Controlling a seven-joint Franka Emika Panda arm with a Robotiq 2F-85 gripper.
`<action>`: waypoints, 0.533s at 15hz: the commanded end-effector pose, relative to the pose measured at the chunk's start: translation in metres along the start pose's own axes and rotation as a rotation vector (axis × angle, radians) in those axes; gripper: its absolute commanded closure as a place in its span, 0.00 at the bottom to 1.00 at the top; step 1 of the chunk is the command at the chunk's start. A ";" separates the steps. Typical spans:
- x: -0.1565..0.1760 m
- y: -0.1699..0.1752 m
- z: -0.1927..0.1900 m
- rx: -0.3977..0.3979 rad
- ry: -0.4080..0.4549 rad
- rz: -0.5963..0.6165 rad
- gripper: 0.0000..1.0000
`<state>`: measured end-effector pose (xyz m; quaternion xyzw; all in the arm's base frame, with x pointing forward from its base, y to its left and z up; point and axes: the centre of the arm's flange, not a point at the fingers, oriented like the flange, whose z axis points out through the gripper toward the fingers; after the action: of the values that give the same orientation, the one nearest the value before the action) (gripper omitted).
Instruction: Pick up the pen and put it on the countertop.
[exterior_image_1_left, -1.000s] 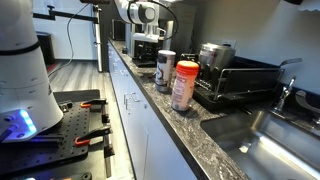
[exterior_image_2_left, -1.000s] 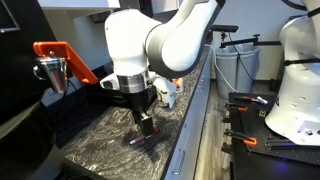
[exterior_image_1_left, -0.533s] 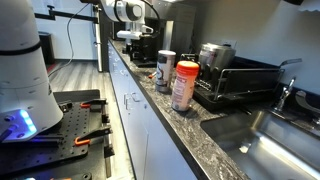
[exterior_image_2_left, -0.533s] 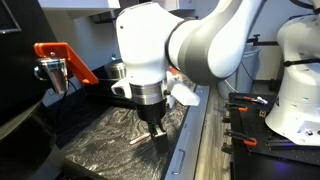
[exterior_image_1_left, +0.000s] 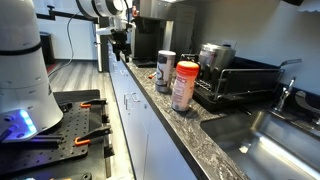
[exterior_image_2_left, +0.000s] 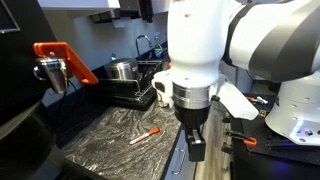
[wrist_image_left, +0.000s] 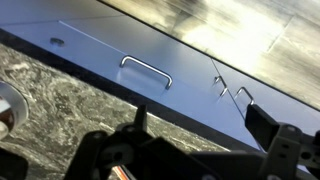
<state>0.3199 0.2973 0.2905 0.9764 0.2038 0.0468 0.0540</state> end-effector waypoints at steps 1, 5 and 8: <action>-0.032 0.024 -0.011 -0.036 -0.015 0.142 0.00; -0.045 0.053 -0.007 -0.015 -0.034 0.235 0.00; -0.050 0.069 -0.004 0.022 -0.015 0.263 0.00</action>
<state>0.3068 0.2361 0.2930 0.9945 0.0836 0.0343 0.0537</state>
